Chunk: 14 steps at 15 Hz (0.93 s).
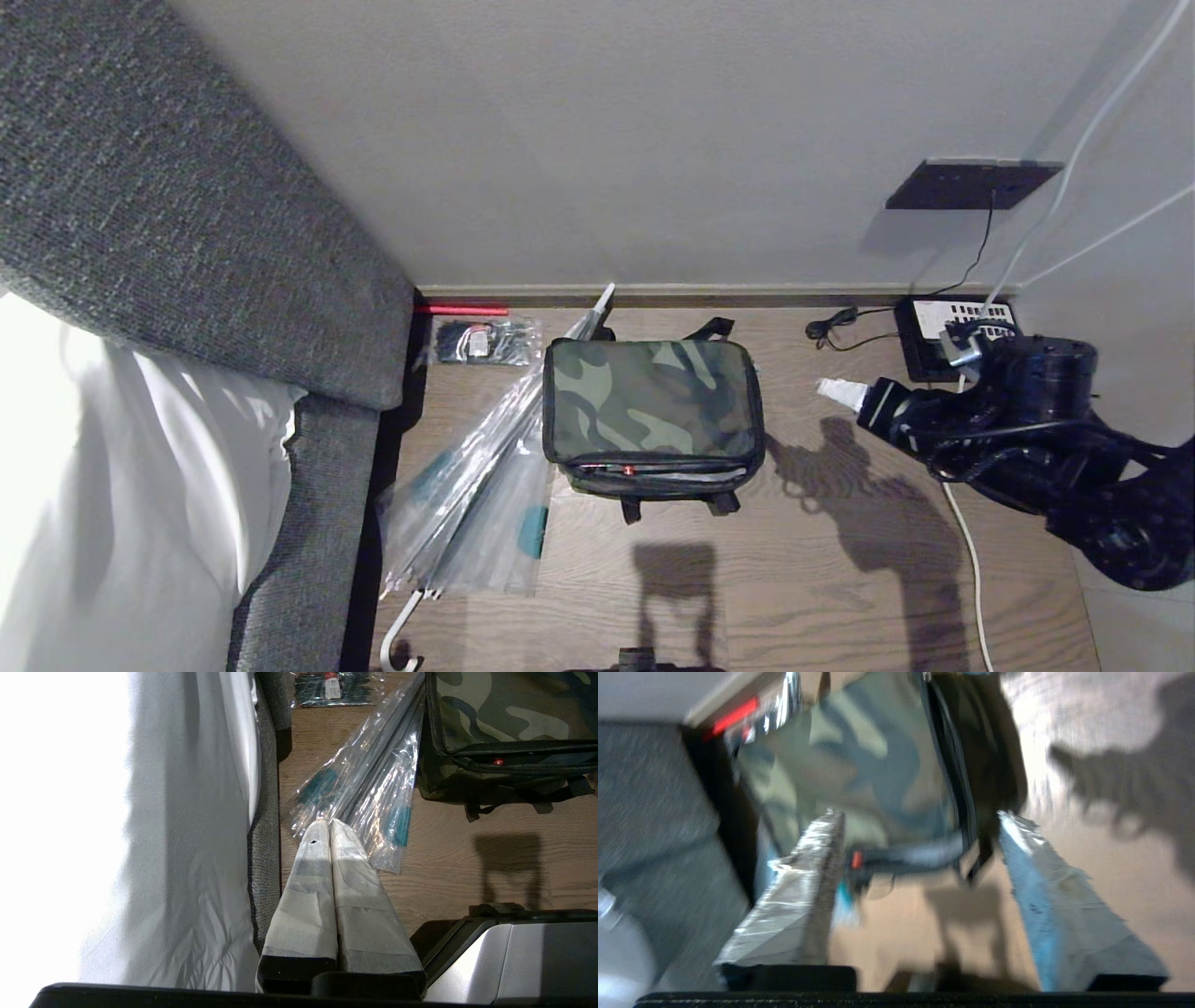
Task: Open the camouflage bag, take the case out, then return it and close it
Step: Open the top of the storage box
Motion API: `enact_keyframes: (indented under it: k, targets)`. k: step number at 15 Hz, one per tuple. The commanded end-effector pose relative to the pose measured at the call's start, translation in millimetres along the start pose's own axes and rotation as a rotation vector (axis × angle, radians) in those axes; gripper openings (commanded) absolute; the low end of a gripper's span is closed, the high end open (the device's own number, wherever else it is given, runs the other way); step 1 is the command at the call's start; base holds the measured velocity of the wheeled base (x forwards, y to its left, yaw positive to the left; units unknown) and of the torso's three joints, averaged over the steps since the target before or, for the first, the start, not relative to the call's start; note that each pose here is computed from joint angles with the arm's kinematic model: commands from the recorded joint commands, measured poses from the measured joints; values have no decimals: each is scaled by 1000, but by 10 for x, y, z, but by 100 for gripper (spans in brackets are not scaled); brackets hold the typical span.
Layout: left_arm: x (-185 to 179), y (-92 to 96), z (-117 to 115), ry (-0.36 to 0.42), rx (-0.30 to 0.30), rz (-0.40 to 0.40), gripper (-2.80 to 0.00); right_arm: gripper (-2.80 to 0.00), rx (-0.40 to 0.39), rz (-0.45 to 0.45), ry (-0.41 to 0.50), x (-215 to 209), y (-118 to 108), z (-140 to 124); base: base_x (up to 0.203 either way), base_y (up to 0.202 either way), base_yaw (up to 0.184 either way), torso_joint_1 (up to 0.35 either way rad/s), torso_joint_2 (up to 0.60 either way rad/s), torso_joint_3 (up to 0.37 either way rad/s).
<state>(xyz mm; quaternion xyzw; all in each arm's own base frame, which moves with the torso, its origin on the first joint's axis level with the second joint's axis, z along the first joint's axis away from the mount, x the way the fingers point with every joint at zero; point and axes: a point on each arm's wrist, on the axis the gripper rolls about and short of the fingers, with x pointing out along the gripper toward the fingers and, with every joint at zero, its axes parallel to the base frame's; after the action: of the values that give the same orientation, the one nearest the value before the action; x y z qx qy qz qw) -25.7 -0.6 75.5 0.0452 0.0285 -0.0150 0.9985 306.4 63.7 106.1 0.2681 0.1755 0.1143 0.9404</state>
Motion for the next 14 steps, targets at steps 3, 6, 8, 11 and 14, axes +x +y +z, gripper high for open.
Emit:
enact_keyframes:
  k: [3,6,8,11,14]
  targets:
    - [1,0,-1,0,1,0,-280,0,-22,-108,78,481,-52,-563,0,0,0,0,0,0]
    - [-1,0,2,-1,1,0,-280,0,-25,-139,121,711,-23,-713,0,0,0,0,0,0]
    - [1,0,-3,1,1,0,-280,0,-26,-140,128,854,-36,-760,0,0,0,0,0,0]
    - [1,0,-2,0,1,0,-280,0,34,-131,119,1055,-26,-814,0,0,0,0,0,0]
    - [1,0,-1,0,1,0,-280,0,131,-134,115,1250,-23,-831,0,0,0,0,0,0]
